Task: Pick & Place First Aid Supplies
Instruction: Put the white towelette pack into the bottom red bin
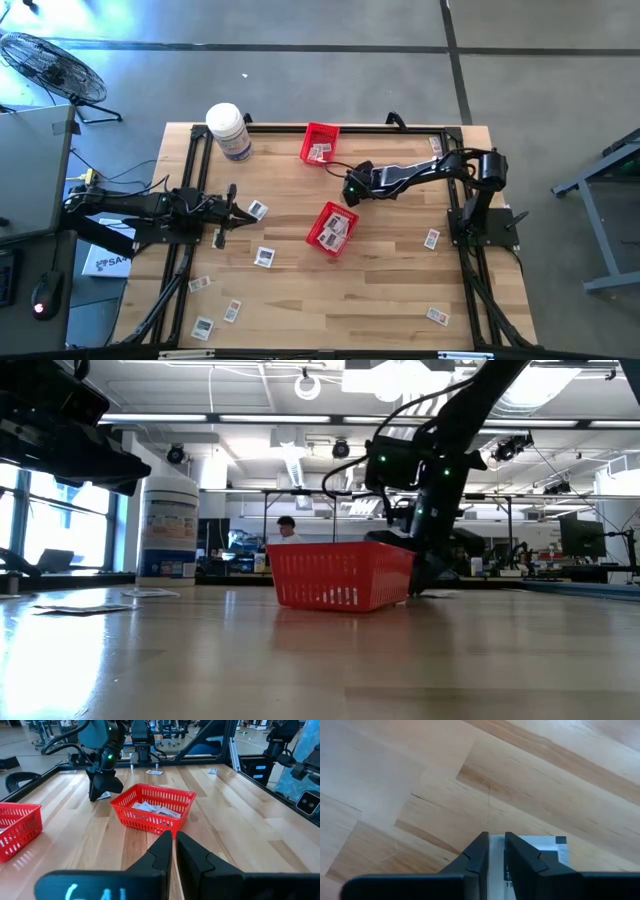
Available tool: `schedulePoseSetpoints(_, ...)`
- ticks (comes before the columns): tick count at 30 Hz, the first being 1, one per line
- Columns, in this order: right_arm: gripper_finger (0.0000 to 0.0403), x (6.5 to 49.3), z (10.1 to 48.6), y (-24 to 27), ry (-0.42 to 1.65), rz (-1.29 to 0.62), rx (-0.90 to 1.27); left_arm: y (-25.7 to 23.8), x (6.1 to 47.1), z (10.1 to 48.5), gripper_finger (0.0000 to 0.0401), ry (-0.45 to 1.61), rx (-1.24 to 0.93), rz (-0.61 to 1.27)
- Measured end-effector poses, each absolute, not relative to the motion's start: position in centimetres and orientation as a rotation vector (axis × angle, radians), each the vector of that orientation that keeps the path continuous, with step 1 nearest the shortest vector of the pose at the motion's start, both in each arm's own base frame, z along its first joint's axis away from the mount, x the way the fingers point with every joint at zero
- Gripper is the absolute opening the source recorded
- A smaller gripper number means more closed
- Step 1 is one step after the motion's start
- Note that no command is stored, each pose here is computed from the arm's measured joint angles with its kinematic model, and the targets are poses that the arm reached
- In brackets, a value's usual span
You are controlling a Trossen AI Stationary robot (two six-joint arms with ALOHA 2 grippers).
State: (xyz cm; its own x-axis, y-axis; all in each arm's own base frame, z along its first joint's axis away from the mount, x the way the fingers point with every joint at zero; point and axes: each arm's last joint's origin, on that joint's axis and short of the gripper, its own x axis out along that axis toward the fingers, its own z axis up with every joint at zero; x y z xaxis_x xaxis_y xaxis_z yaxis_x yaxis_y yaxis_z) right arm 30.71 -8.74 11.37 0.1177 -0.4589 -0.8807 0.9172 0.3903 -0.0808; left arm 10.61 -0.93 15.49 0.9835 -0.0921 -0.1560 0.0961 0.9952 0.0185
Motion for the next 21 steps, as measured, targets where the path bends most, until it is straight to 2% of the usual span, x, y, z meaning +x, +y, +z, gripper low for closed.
schedulePoseSetpoints(6,0.0004,30.7,11.3,-8.7,1.006,-1.083,0.575,-0.9,10.6,15.5,0.0021,0.156,0.026,-0.095)
schedulePoseSetpoints(21,0.0001,31.7,13.0,-9.1,0.947,-1.03,0.554,-0.9,10.6,15.5,0.0021,0.156,0.026,-0.095)
